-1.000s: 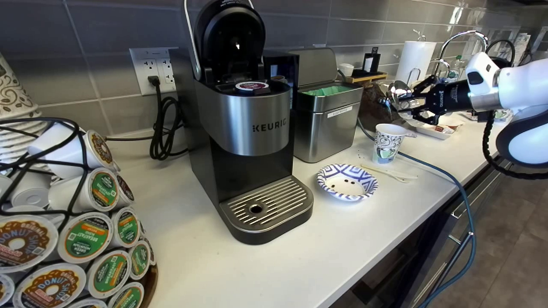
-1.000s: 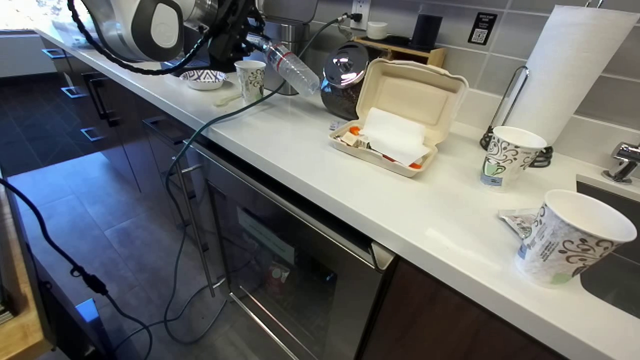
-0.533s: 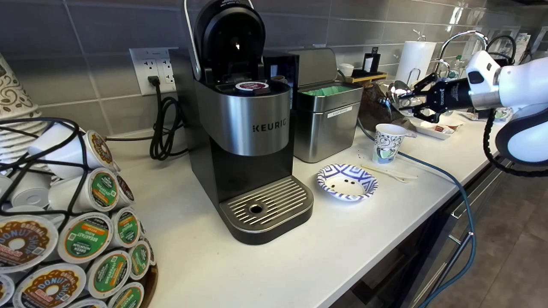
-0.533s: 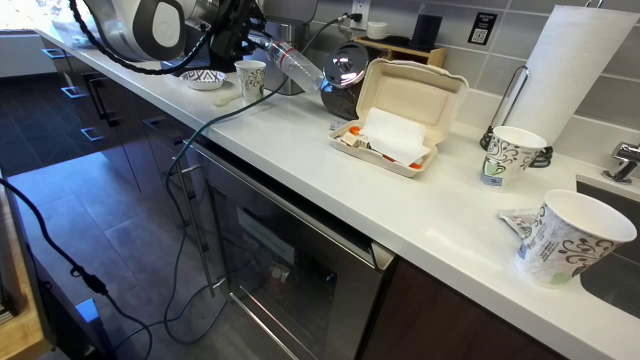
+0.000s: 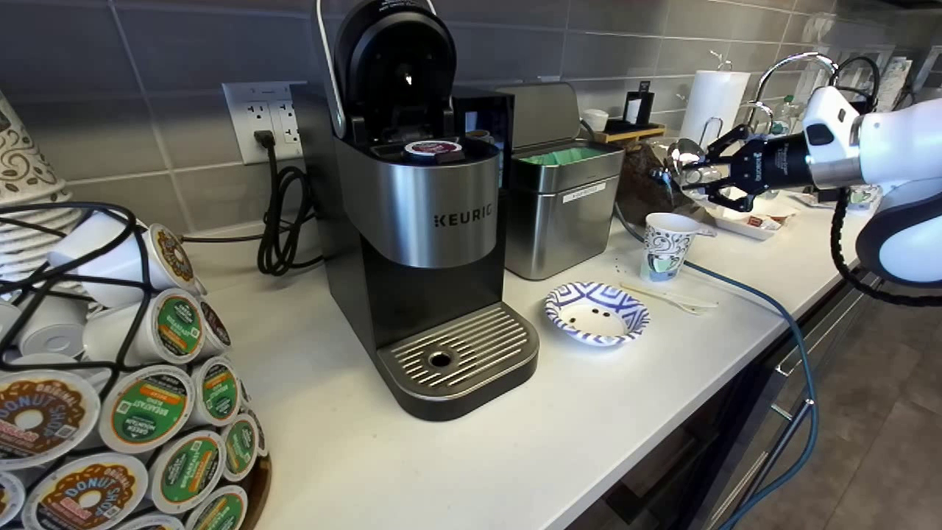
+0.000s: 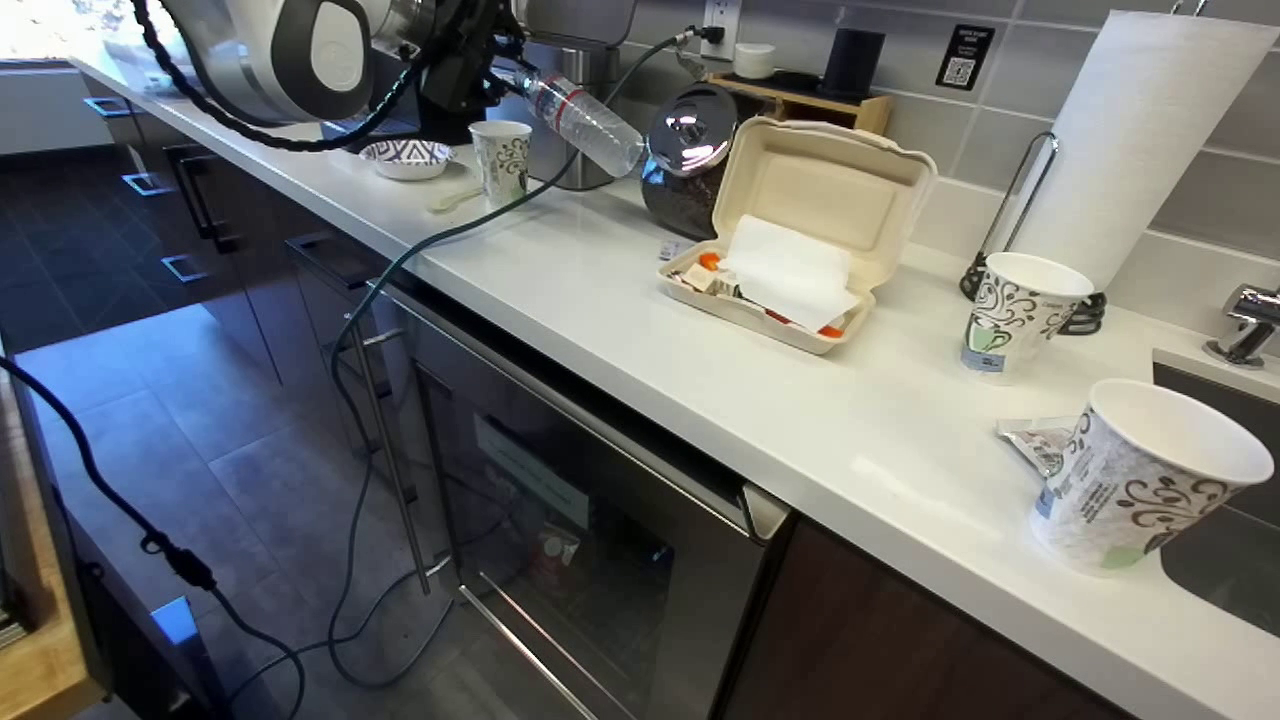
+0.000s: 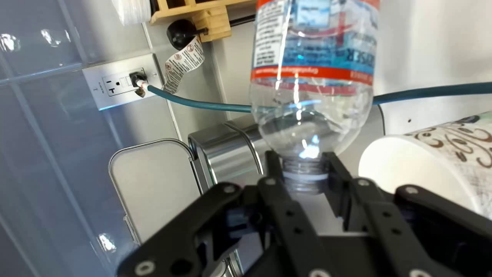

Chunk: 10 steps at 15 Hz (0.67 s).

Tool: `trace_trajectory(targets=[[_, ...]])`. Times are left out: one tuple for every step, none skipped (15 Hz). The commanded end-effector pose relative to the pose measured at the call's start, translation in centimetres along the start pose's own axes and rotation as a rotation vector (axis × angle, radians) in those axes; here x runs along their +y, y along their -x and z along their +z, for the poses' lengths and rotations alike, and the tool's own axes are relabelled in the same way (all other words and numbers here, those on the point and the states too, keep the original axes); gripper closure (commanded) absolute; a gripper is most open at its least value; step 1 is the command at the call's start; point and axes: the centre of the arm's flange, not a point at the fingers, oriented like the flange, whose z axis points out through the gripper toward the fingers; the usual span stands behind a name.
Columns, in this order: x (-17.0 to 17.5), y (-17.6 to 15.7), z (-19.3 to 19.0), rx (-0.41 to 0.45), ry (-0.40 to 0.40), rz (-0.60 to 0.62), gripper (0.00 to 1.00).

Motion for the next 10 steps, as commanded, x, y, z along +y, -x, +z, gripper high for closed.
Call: trace_trajectory(targets=[[0.01, 0.03, 0.01, 0.000, 0.001, 0.002, 0.69], [0.01, 0.07, 0.02, 0.000, 0.001, 0.003, 0.69], [0.00, 0.09, 0.03, -0.001, 0.001, 0.004, 0.69], [-0.02, 0.11, 0.04, -0.001, 0.000, 0.004, 0.69], [-0.02, 0.11, 0.04, -0.001, 0.000, 0.004, 0.69], [-0.02, 0.11, 0.04, -0.001, 0.000, 0.004, 0.69], [-0.02, 0.11, 0.04, -0.001, 0.000, 0.004, 0.69], [-0.02, 0.11, 0.04, -0.001, 0.000, 0.004, 0.69], [-0.02, 0.11, 0.04, -0.001, 0.000, 0.004, 0.92], [-0.01, 0.23, -0.05, -0.003, 0.008, 0.011, 0.92]])
